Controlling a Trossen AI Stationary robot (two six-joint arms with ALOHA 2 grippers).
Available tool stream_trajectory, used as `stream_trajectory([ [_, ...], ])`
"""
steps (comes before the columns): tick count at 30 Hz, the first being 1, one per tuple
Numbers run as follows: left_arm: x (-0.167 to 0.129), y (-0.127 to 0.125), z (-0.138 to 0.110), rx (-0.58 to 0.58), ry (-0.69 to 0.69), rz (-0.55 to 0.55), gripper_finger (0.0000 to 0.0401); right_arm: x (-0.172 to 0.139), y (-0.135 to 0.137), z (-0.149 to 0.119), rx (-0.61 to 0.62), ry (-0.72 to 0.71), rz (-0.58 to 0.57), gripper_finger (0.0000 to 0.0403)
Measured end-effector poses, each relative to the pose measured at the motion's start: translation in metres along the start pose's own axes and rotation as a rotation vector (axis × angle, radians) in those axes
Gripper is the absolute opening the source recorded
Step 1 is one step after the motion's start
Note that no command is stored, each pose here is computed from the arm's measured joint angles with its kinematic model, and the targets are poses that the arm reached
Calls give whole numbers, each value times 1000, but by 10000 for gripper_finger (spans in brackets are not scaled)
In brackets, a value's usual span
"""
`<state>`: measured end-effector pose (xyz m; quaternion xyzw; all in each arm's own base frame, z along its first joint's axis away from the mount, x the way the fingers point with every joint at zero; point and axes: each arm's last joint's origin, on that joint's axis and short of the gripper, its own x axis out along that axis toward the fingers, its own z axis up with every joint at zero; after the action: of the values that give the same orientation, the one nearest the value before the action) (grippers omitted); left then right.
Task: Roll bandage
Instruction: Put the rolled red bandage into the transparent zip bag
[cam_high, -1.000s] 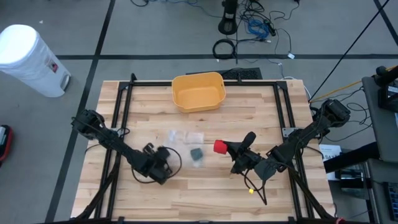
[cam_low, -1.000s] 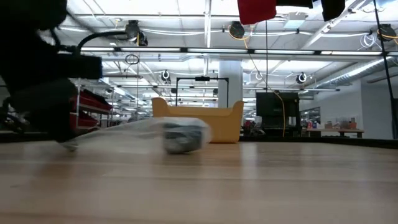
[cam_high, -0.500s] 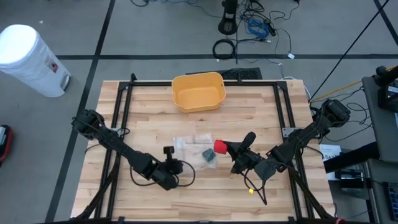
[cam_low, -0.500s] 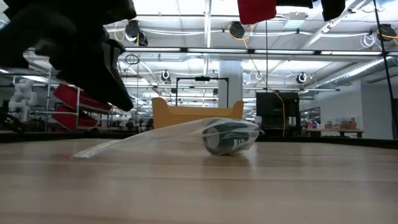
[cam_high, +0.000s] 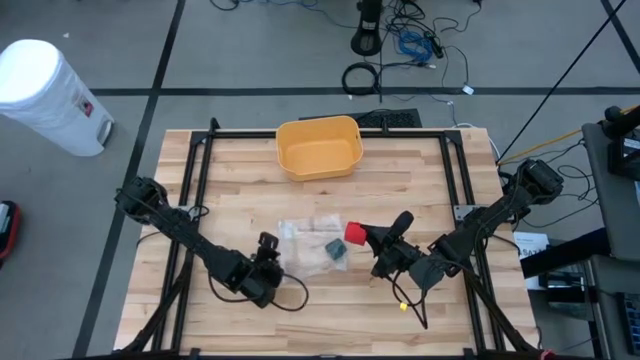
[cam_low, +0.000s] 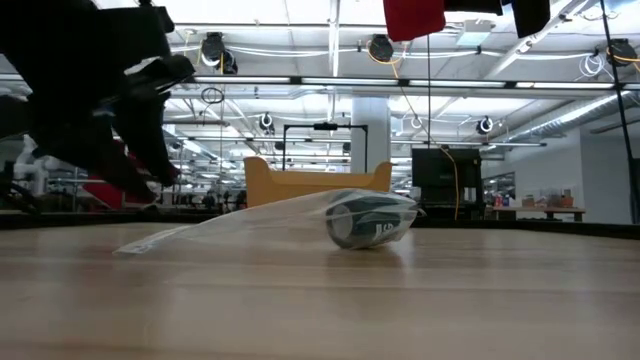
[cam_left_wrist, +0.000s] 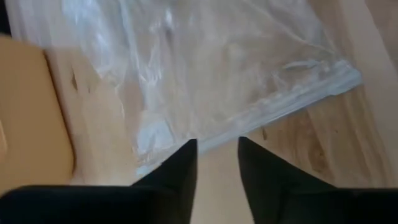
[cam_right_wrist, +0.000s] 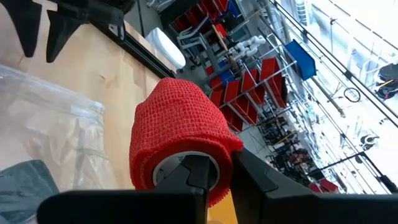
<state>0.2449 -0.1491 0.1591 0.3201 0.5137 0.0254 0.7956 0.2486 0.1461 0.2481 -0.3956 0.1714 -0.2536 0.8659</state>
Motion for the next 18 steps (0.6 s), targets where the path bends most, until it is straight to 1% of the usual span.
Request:
stream_trajectory([
  [2, 0, 0, 1, 58, -10, 0, 142, -1, 0, 0, 0, -2, 1, 34],
  [4, 2, -1, 1, 145, -6, 5, 165, -1, 0, 0, -2, -3, 2, 34],
  [6, 7, -4, 1, 240, 11, 28, 184, -2, 1, 1, -3, -6, 4, 34],
  [8, 11, -6, 1, 308, 27, 47, 198, -3, 1, 1, -6, -7, 5, 34],
  [13, 27, -11, 0, 429, 76, 74, 207, -3, 1, 1, -10, -5, 2, 34],
  [18, 42, -16, 0, 492, 112, 105, 208, -3, 1, 1, -10, -5, 2, 34],
])
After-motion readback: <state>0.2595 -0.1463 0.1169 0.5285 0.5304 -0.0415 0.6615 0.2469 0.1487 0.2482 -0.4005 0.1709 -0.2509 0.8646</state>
